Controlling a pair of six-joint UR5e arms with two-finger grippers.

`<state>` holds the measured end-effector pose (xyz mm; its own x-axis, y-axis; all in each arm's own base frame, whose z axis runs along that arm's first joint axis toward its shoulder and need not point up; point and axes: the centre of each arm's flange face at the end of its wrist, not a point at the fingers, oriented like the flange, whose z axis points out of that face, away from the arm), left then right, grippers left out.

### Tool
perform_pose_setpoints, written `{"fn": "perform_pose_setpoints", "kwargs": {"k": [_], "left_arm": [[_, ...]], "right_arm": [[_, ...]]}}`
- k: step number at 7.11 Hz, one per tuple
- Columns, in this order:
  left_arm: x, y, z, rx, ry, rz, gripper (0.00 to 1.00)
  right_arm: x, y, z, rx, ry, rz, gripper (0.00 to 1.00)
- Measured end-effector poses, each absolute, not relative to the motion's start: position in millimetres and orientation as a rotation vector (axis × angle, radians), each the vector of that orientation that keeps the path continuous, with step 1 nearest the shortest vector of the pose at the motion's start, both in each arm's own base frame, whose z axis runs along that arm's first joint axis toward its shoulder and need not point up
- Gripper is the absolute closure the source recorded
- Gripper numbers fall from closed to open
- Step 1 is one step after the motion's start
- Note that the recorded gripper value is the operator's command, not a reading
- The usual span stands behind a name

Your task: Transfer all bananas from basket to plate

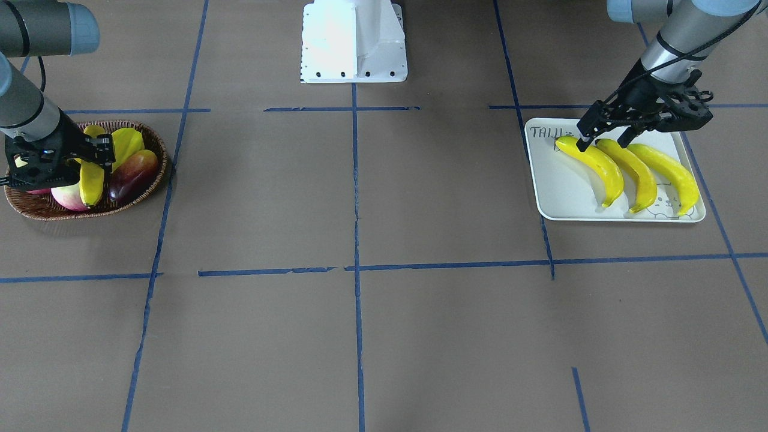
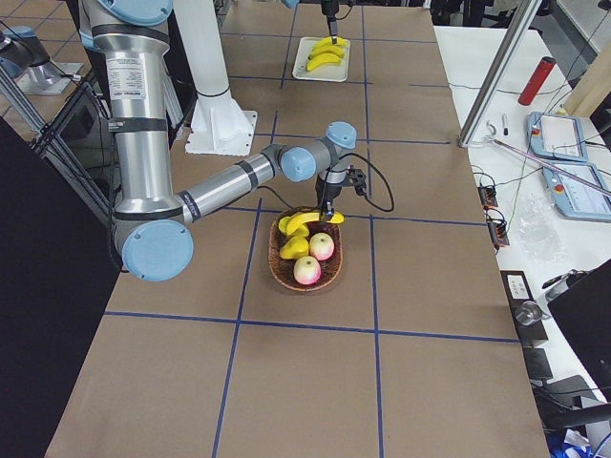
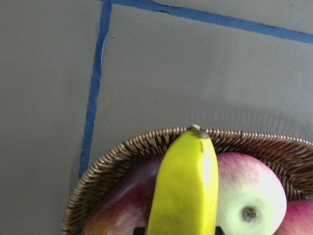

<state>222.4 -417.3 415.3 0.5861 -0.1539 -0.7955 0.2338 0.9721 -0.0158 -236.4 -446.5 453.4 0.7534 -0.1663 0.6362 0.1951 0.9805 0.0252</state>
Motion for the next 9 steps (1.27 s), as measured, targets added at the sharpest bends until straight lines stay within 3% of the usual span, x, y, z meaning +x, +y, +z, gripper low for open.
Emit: {"fn": "perform_pose_setpoints", "kwargs": {"k": [4, 7, 9], "left_arm": [[232.6, -423.5, 382.1, 0.047, 0.939, -0.242, 0.0], [268.9, -449.8, 282.9, -0.111, 1.0, -0.422, 0.0], [283.7, -458.0, 225.3, -0.252, 1.072, -0.618, 0.0]], "right_arm": [[-224.5, -454.4, 316.6, 0.052, -0.774, -0.111, 1.0], [-241.9, -475.6, 182.5, 0.266, -0.909, 0.081, 1.0], [-280.1, -462.6, 140.3, 0.527, -0.992, 0.193, 1.0]]}}
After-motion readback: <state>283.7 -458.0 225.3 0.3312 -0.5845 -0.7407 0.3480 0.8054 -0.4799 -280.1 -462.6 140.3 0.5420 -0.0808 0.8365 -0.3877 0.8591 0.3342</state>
